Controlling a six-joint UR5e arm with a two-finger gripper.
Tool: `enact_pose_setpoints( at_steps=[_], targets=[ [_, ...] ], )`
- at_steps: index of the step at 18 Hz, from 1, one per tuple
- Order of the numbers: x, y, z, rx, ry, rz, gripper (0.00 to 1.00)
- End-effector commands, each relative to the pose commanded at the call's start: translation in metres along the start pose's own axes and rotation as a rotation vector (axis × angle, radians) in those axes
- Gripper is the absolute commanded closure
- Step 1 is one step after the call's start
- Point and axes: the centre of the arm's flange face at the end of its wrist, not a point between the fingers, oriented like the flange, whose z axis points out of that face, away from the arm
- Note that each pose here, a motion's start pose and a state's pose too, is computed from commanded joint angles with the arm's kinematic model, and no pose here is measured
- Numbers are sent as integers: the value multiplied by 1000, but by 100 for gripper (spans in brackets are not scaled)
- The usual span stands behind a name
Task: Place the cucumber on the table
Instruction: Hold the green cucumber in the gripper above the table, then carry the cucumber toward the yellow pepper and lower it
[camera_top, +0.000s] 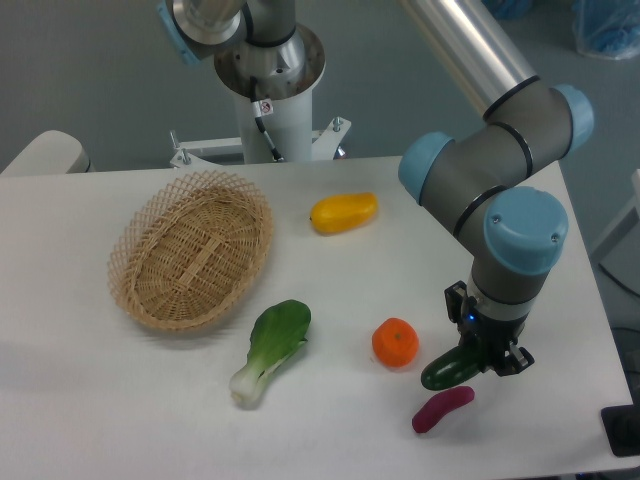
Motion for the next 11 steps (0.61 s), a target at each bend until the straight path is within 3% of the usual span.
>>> enact_pose_setpoints(
  at_steps=[11],
  targets=[
    [34, 6, 6, -2, 41, 6, 96]
  ],
)
